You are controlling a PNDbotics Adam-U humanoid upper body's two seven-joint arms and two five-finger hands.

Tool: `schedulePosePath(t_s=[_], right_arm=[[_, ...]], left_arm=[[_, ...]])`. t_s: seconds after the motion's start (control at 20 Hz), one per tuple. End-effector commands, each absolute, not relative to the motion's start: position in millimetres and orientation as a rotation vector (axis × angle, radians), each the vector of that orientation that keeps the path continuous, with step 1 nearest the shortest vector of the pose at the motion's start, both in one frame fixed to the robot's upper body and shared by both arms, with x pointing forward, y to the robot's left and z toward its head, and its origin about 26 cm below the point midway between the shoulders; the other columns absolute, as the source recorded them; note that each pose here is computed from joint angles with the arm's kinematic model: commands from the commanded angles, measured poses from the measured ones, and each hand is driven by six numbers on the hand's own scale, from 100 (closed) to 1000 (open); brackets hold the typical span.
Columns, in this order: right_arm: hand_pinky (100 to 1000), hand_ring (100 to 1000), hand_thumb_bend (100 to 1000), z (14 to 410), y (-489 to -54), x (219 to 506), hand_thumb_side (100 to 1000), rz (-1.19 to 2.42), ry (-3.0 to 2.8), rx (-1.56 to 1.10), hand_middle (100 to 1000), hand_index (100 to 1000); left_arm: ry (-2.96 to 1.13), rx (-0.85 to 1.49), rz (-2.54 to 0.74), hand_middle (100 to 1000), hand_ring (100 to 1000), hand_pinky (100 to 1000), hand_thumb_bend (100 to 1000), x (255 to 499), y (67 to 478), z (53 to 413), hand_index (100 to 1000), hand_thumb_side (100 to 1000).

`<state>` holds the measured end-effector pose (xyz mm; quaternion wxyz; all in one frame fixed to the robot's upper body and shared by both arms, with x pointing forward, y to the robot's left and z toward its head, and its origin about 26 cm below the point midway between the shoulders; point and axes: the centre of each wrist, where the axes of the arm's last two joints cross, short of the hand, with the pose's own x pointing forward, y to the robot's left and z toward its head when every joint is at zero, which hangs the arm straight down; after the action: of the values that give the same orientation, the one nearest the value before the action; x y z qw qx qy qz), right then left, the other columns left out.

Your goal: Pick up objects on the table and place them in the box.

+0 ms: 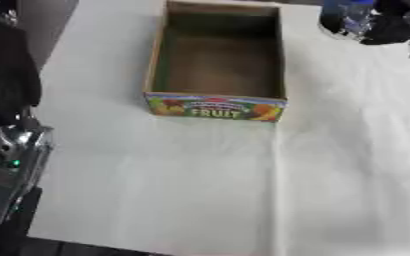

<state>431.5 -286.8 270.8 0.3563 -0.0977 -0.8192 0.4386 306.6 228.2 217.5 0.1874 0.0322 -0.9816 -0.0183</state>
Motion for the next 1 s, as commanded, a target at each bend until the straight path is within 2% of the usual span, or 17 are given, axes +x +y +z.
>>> schedulePosePath(t_s=[0.05,0.7,0.75,0.8,0.85,1.0], right_arm=[[100,100,123,292.1,-287.8,427.8,471,1.162,-2.147,-0.271,147,422],[100,100,133,293.2,-286.6,429.6,475,1.151,-2.159,-0.264,153,425],[100,100,137,293.0,-286.5,429.7,504,1.152,-2.161,-0.266,152,425],[100,100,165,293.0,-286.4,429.6,485,1.154,-2.165,-0.272,151,425],[100,100,138,293.8,-286.3,429.3,542,1.162,-2.172,-0.287,151,425],[100,100,139,293.9,-285.8,429.2,561,1.177,-2.190,-0.328,153,426]], left_arm=[[-2.790,0.083,-0.076,935,743,903,410,304.6,228.6,225.2,876,823],[-2.817,0.053,-0.071,935,743,902,413,305.9,223.5,231.6,875,822],[-2.820,0.049,-0.070,935,743,902,413,306.0,222.9,232.5,875,822],[-2.824,0.045,-0.069,935,743,902,413,306.2,222.1,233.5,875,822],[-2.828,0.042,-0.069,935,743,902,414,306.4,221.5,234.6,875,822],[-2.840,0.028,-0.067,935,744,903,415,306.9,219.3,238.1,875,821]])
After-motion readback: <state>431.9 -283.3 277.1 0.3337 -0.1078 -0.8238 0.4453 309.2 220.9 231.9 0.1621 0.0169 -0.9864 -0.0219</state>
